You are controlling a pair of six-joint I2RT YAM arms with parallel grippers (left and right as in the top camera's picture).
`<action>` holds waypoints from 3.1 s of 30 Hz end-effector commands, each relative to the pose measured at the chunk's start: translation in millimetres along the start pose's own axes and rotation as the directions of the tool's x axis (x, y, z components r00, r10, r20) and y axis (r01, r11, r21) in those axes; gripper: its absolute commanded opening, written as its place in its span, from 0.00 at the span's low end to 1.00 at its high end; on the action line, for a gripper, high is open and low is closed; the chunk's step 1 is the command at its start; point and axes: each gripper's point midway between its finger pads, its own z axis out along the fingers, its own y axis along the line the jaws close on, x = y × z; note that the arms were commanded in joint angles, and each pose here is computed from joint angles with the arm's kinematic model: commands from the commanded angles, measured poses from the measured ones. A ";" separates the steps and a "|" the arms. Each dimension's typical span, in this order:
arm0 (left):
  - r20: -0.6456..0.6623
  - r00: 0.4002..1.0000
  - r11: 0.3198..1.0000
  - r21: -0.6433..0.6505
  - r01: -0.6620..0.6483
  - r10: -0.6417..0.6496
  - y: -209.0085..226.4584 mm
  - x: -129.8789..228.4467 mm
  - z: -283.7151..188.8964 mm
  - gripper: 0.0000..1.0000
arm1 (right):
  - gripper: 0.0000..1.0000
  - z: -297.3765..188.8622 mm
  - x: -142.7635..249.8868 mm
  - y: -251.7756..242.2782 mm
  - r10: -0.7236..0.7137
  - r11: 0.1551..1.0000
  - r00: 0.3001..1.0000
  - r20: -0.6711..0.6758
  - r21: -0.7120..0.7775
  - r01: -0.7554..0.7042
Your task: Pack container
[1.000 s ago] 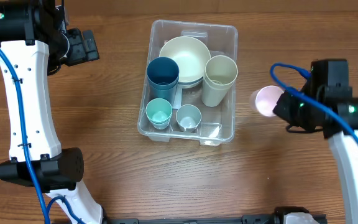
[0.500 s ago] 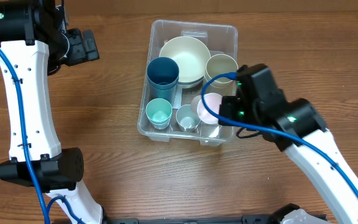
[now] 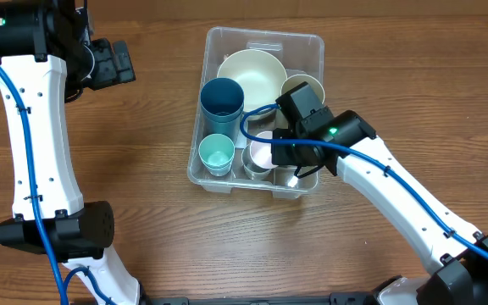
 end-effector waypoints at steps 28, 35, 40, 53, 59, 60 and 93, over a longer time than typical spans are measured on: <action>0.011 1.000 1.000 -0.003 -0.022 0.022 -0.4 -0.5 -3.4 1.00 | 0.54 -116.3 -18.8 -24.4 0.082 0.995 0.955 0.285 -0.076 -0.063; 0.011 1.000 1.000 -0.002 -0.022 0.022 -0.5 -0.6 -3.5 1.00 | 0.68 -191.7 -34.5 -151.8 0.361 0.907 0.770 0.526 -0.004 -0.422; 0.011 1.000 1.000 -0.003 -0.022 0.022 -0.4 -0.5 -3.4 1.00 | 0.73 -204.5 -29.8 -228.7 0.500 0.769 0.641 0.582 0.041 -0.638; 0.011 1.000 1.000 -0.003 -0.022 0.022 -0.4 -0.5 -3.4 1.00 | 0.98 -124.9 -75.0 -300.6 0.540 0.793 0.727 0.424 0.033 -0.608; 0.011 1.000 1.000 -0.003 -0.022 0.022 -0.4 -0.5 -3.4 1.00 | 1.00 -93.9 -80.3 -315.1 0.562 0.781 0.737 0.376 0.053 -0.623; 0.011 1.000 1.000 -0.003 -0.022 0.022 -0.4 -0.5 -3.4 1.00 | 1.00 -92.1 -80.7 -315.8 0.563 0.780 0.737 0.373 0.053 -0.623; 0.011 1.000 1.000 -0.003 -0.022 0.022 -0.4 -0.5 -3.4 1.00 | 1.00 -88.7 -79.2 -316.5 0.568 0.778 0.739 0.362 0.057 -0.626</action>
